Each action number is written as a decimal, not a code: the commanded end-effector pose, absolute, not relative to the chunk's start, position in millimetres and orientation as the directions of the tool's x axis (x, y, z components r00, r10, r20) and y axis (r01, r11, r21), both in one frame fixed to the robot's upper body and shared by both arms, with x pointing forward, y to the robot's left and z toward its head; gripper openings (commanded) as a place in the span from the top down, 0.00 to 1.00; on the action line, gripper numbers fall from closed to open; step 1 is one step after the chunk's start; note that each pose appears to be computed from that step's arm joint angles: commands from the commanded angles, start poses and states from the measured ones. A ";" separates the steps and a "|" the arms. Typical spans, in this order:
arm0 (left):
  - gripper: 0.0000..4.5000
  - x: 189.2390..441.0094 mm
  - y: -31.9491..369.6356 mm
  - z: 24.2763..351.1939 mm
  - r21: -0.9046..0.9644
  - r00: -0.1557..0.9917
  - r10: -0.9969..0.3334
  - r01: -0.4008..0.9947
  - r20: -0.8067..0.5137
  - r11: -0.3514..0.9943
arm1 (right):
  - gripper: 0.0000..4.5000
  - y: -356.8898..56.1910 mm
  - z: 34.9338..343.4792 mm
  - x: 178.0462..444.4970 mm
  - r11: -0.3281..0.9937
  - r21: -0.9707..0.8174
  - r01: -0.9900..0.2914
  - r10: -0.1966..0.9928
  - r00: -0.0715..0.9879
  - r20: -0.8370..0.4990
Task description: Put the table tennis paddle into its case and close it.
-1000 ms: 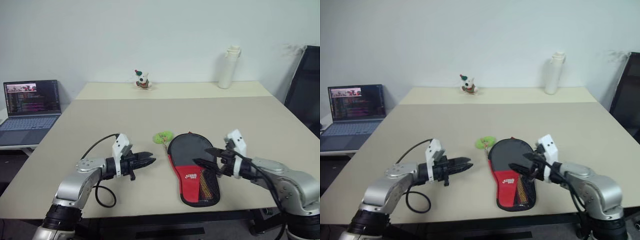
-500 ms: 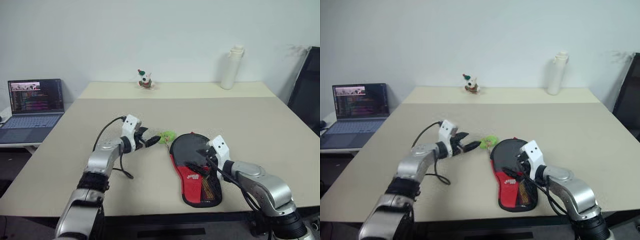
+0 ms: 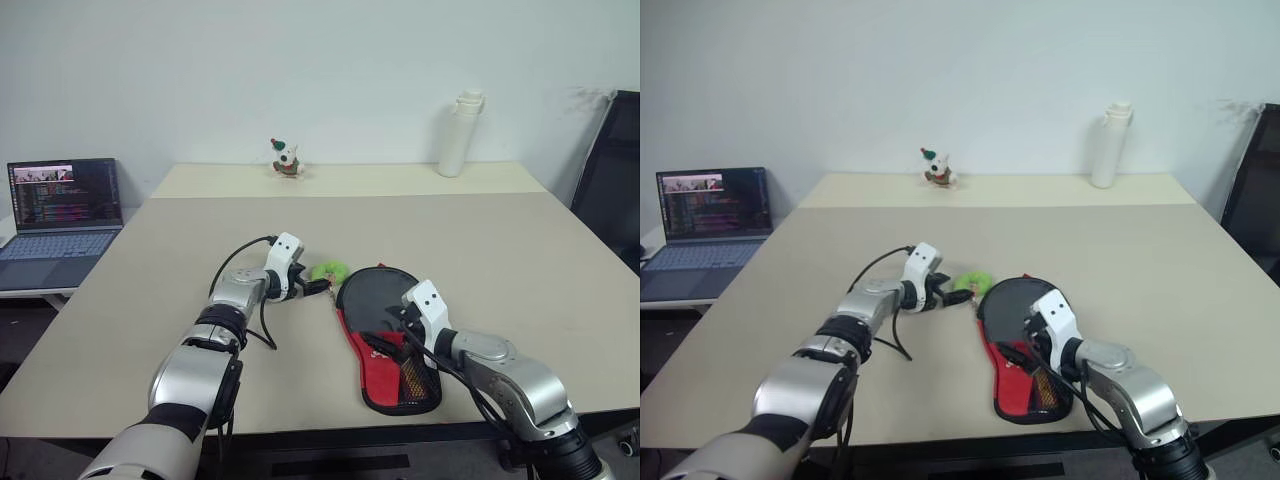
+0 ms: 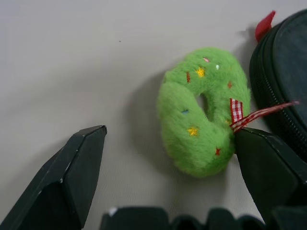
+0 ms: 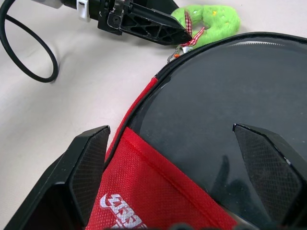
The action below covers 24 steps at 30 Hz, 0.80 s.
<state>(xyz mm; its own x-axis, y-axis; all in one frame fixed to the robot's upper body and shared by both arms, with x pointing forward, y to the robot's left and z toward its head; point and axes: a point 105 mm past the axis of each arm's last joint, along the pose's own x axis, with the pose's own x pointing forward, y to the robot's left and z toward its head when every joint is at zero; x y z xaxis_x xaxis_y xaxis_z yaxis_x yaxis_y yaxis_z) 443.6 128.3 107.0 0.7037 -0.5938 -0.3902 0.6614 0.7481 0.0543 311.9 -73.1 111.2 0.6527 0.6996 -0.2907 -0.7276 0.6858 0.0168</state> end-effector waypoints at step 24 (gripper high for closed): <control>1.00 433.7 110.9 89.3 0.058 0.638 -0.640 0.726 -0.429 0.685 | 0.00 -73.4 86.4 357.1 0.769 -0.163 -0.618 0.541 0.766 -0.347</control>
<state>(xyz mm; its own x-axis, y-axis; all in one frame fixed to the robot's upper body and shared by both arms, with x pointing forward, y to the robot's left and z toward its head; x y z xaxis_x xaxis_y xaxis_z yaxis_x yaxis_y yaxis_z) 434.3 107.4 96.6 0.6363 -0.6666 -0.3883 0.7327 0.6797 0.0338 360.3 -66.2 95.5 0.7633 0.5634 -0.3162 -0.6265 0.7649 -0.1494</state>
